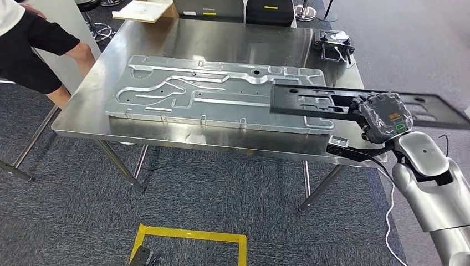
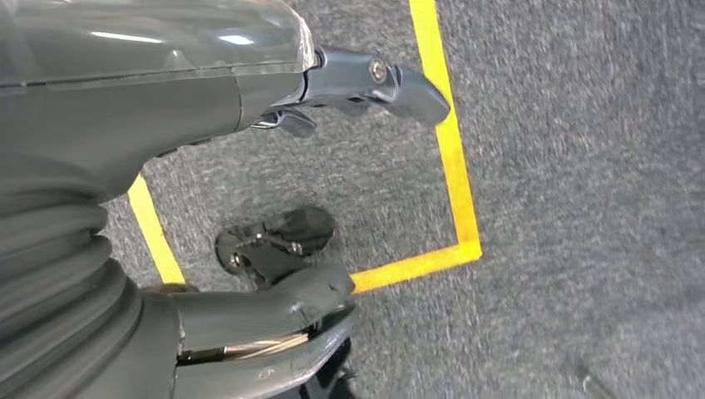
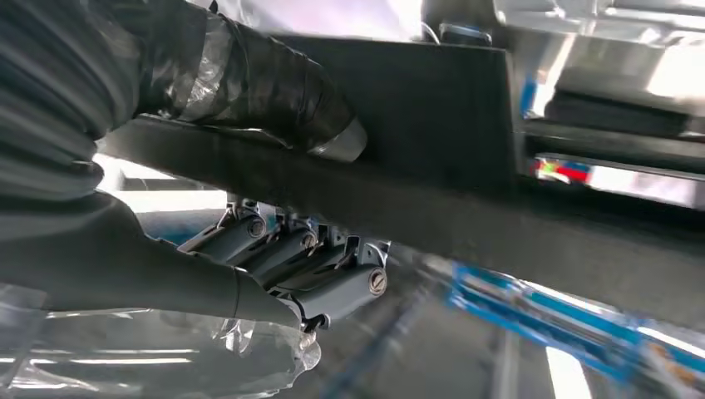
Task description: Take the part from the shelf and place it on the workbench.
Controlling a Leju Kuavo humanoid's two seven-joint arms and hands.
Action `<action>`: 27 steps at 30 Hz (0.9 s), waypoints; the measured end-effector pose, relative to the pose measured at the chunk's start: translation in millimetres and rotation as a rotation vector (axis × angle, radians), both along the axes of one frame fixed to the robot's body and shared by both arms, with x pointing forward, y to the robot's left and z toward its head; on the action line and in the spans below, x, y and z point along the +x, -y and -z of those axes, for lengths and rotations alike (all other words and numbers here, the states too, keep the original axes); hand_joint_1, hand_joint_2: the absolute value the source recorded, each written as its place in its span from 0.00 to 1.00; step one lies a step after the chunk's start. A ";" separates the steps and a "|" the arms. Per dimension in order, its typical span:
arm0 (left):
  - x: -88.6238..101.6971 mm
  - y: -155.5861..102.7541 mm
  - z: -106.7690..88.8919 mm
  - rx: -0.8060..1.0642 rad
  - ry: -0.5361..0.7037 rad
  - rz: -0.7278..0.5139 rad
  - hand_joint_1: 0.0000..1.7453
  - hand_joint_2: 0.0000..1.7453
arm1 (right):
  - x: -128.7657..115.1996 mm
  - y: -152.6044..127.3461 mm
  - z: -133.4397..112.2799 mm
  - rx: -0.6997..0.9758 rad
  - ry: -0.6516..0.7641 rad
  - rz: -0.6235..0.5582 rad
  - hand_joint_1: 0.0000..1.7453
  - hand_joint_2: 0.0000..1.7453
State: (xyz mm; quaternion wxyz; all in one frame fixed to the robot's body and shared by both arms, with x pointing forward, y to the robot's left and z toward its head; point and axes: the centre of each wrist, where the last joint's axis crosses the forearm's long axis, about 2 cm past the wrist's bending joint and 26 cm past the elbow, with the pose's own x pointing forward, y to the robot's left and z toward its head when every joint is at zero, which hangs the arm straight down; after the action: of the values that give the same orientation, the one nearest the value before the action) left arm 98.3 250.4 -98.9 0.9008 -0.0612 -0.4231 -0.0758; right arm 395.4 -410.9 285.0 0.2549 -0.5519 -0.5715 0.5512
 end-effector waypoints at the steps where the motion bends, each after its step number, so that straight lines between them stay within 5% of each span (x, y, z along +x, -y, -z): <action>1: 0.1 0.1 0.0 -0.002 0.001 0.003 0.00 1.00 | 1.7 -0.9 -1.9 -0.032 0.000 -0.015 1.00 1.00; 9: 5.5 3.2 -1.5 -0.017 0.017 0.024 0.00 1.00 | 13.7 -5.6 -33.7 -0.228 0.065 -0.092 1.00 1.00; 27: 15.0 13.5 -4.9 -0.033 0.018 0.059 0.00 1.00 | 7.1 -33.9 -44.9 -0.302 0.219 -0.256 1.00 1.00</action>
State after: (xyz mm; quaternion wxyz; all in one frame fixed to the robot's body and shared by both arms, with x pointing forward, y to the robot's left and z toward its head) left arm 113.3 236.9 -94.1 0.8932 -0.0877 -0.4305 -0.0960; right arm 402.4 -377.0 329.9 0.0338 -0.5631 -0.5723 0.5952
